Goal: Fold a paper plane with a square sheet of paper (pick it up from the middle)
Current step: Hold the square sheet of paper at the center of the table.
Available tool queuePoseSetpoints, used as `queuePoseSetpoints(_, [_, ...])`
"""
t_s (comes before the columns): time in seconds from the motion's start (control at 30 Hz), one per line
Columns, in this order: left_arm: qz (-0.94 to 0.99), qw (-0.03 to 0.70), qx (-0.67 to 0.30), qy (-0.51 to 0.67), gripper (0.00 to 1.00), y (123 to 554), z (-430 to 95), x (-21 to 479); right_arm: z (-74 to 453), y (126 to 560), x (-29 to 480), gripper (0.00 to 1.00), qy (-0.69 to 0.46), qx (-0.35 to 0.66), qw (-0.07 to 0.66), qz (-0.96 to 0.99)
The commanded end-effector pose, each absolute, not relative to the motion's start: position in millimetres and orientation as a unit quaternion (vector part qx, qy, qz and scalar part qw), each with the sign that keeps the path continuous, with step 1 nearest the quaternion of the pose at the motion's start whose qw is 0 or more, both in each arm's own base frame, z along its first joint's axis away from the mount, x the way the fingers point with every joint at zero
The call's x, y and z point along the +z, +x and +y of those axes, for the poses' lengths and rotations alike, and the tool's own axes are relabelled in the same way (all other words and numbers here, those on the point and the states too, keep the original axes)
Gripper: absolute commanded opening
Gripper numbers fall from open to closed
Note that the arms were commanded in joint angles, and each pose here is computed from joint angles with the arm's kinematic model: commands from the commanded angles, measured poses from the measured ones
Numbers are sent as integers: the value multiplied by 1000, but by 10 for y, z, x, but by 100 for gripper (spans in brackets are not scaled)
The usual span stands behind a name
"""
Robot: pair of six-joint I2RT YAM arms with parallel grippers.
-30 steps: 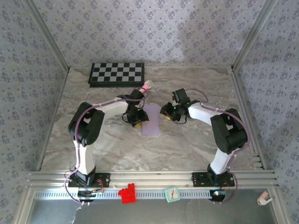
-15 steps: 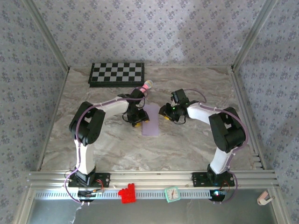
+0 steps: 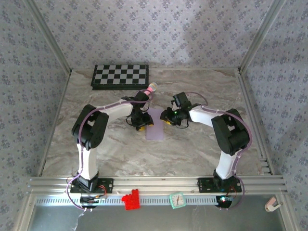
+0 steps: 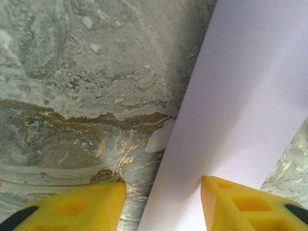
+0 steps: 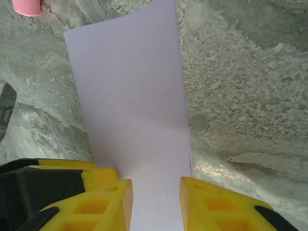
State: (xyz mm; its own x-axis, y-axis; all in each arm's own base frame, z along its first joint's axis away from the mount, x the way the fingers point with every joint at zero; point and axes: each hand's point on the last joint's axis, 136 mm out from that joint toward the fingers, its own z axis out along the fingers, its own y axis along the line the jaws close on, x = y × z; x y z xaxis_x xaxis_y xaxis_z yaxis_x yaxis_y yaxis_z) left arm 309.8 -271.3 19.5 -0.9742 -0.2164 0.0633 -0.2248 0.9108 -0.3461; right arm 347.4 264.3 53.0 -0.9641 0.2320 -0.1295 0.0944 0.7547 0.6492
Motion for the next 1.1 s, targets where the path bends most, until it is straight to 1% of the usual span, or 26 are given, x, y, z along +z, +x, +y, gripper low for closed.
queuePoseSetpoints(0.0, [-986,74,102,113,49,2780,-2483,-372,2723,3479,527,33,69,346,95,931])
queuePoseSetpoints(0.5, [-985,77,102,115,50,2786,-2497,-401,2838,3456,430,31,54,346,75,934])
queuePoseSetpoints(0.7, [-985,77,102,115,50,2790,-2497,-404,2834,3415,315,30,54,338,61,938])
queuePoseSetpoints(0.93, [-985,76,102,115,49,2793,-2497,-393,2748,3359,119,28,68,306,38,949])
queuePoseSetpoints(1.07, [-986,70,106,110,50,2824,-2520,-313,2619,3263,-83,26,72,263,13,962])
